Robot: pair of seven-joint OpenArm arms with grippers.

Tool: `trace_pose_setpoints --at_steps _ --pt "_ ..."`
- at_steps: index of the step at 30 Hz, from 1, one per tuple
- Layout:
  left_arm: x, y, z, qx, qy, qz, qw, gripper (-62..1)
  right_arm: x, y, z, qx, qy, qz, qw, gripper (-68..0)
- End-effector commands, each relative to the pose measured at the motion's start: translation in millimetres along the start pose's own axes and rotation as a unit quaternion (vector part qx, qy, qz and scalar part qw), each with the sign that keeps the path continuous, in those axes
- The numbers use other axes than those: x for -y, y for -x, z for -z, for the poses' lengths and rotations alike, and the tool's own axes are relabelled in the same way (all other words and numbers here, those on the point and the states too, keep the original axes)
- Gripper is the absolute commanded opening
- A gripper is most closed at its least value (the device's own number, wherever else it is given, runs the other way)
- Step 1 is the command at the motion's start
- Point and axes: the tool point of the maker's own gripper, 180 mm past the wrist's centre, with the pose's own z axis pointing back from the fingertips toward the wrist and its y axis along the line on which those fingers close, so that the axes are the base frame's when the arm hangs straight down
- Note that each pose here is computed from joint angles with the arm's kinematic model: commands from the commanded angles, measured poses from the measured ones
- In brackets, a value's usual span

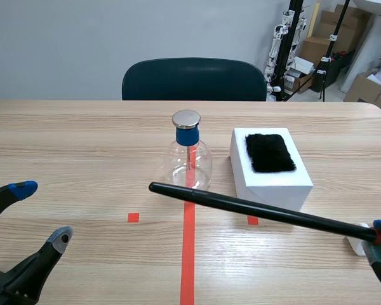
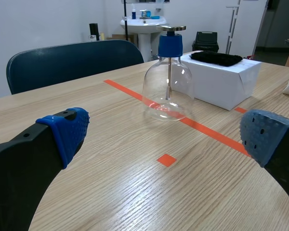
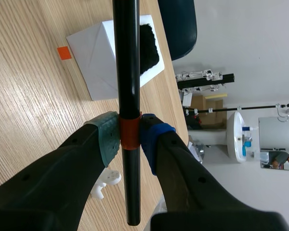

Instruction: Do the electroscope experiment. rub the rod on the fur

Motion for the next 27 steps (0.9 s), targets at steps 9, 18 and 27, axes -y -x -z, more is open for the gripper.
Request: trace_pose_setpoints --at_steps 9,18,27 --pt "-3.2 -7.2 1.5 0.014 -0.001 0.004 0.9999 1.4 6.2 -1.0 0.7 0.004 0.011 -0.002 0.9999 -57.3" --pt "-3.2 -7.2 1.5 0.014 -0.001 0.004 0.9999 1.4 0.7 -1.6 0.7 0.006 -0.004 0.004 1.0000 -57.3" --pt "-3.2 -7.2 1.5 0.014 -0.001 0.004 0.9999 1.4 0.7 -1.7 0.7 0.006 -0.004 0.004 1.0000 -57.3"
